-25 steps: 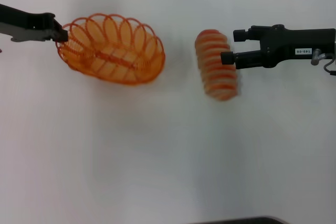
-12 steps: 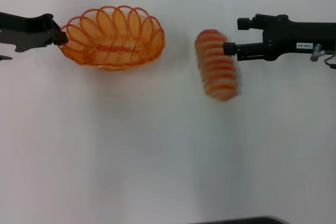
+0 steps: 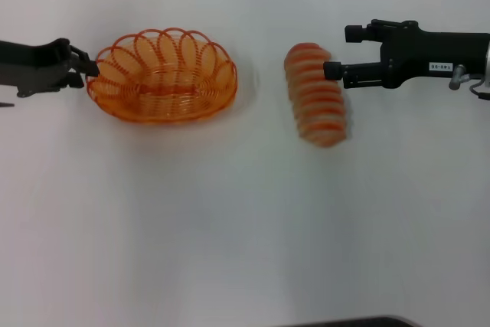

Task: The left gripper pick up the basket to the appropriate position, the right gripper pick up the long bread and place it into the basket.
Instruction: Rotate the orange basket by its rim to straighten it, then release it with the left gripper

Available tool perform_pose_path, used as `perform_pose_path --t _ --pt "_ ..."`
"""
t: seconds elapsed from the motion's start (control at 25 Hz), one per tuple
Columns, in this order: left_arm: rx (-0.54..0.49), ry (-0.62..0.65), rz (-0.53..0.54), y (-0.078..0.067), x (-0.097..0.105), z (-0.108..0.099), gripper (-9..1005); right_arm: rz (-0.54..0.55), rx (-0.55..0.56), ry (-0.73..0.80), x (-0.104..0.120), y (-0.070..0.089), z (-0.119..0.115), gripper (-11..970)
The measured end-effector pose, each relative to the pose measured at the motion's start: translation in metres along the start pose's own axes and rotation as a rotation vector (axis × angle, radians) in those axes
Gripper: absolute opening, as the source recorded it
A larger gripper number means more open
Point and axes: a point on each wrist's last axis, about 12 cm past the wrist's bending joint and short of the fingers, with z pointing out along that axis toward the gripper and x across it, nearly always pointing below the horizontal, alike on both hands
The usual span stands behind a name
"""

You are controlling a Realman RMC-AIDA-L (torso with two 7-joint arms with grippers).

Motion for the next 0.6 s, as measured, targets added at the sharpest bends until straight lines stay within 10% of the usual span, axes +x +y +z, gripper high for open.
perform_pose_path --t 0.28,0.4,0.6 --pt "0.017 -0.028 0.151 0.007 0.001 -0.013 335 0.047 -0.002 -0.018 -0.002 0.001 0.004 925" --pt "0.048 -0.064 0.3 0.009 0.002 -0.026 578 0.111 0.009 -0.035 -0.004 0.0 0.003 925" --pt "0.203 -0.074 0.582 0.015 0.016 -0.046 625 0.196 0.028 -0.081 -0.01 -0.004 0.0 924"
